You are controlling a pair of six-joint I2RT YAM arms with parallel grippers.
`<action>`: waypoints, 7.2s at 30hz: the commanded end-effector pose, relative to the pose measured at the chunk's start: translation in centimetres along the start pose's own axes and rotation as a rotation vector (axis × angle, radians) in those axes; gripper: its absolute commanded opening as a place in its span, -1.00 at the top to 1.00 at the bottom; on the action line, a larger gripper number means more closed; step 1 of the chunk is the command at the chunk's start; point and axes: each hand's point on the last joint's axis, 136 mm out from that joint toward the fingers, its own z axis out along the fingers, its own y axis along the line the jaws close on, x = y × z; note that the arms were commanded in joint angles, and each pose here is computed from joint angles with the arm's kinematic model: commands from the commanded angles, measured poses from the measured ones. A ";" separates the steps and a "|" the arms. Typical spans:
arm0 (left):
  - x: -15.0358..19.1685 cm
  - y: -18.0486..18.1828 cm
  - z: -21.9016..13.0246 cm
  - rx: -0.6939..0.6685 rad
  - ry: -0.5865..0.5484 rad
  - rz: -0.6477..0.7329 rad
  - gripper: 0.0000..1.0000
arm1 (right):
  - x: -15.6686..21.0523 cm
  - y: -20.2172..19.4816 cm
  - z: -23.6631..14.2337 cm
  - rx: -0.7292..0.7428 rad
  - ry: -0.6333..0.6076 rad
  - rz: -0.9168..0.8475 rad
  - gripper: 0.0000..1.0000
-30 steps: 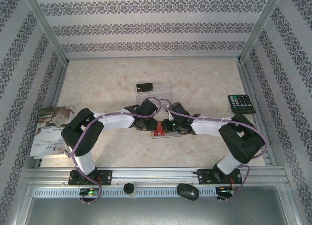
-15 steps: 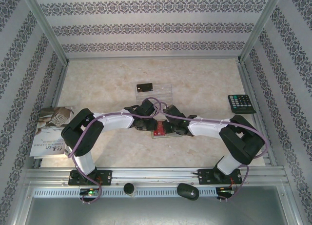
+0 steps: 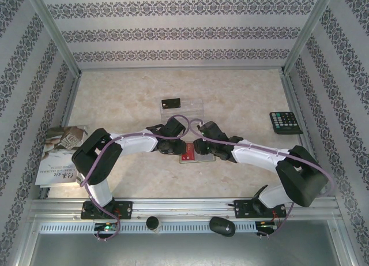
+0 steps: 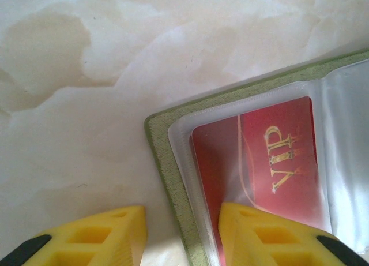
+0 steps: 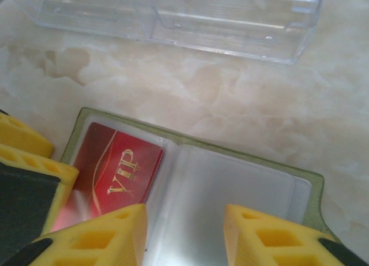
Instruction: Take the credit cards out of the card holder
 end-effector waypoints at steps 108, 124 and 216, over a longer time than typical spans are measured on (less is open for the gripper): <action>2.3 0.8 4.3 0.077 0.051 -0.019 0.36 | 1.8 3.7 0.7 -0.267 0.143 0.096 0.51; 2.9 1.2 4.7 0.066 0.070 -0.028 0.50 | 1.7 2.2 2.8 -0.299 0.173 0.281 0.70; 1.7 3.2 1.7 -0.029 -0.055 -0.009 0.14 | 2.2 0.4 0.9 0.030 0.104 -0.070 0.09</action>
